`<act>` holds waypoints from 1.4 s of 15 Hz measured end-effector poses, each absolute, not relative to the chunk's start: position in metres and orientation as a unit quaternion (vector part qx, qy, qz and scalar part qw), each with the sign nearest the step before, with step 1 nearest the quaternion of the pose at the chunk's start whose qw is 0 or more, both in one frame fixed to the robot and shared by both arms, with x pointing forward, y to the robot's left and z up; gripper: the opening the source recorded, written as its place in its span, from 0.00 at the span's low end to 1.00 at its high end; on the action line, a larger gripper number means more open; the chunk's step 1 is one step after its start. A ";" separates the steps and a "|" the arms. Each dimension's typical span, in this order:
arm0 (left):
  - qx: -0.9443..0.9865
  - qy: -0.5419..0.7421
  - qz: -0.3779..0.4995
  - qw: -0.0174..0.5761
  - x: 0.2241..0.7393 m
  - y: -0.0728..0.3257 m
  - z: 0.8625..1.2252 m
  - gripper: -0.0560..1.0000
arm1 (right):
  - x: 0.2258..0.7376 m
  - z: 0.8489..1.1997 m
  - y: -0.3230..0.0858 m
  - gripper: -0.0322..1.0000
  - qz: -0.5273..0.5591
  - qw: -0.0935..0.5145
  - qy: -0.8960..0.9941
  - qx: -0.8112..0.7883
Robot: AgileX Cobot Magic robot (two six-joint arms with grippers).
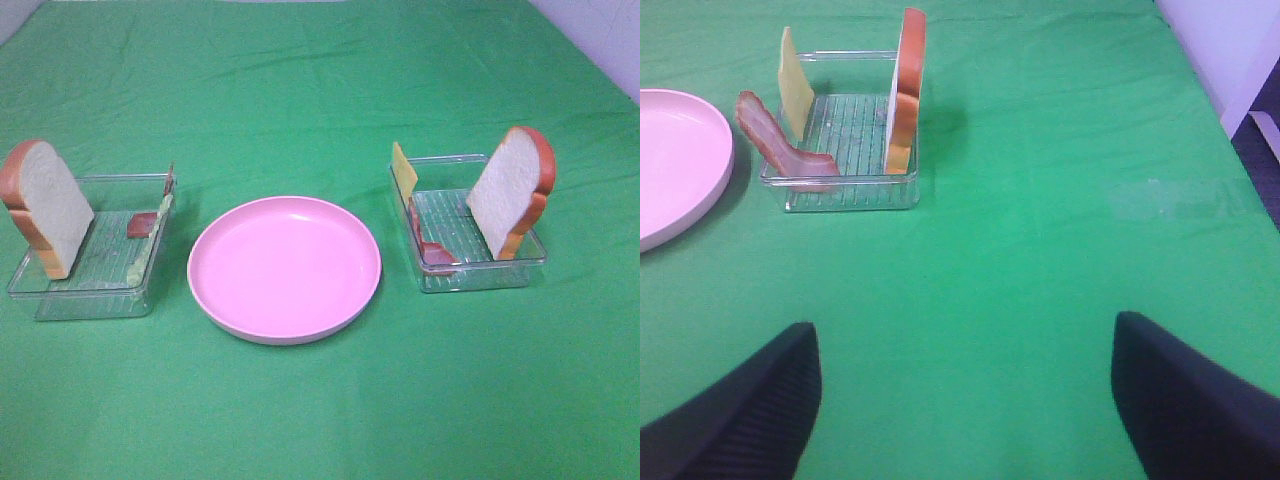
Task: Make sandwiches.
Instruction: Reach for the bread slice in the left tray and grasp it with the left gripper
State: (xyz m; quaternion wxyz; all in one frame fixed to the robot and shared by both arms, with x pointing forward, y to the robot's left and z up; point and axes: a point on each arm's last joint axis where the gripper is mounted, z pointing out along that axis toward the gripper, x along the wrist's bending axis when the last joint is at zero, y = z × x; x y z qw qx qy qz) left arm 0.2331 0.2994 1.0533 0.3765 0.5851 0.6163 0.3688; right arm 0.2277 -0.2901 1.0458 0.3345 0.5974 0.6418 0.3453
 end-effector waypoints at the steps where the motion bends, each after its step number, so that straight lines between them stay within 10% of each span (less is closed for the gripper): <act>1: 0.585 0.616 0.369 0.377 0.233 0.299 1.053 0.79 | 0.228 1.046 -0.290 0.76 0.345 0.335 0.642 0.597; 21: 0.585 0.616 0.370 0.375 0.233 0.300 1.053 0.79 | 0.228 1.046 -0.290 0.76 0.345 0.335 0.642 0.597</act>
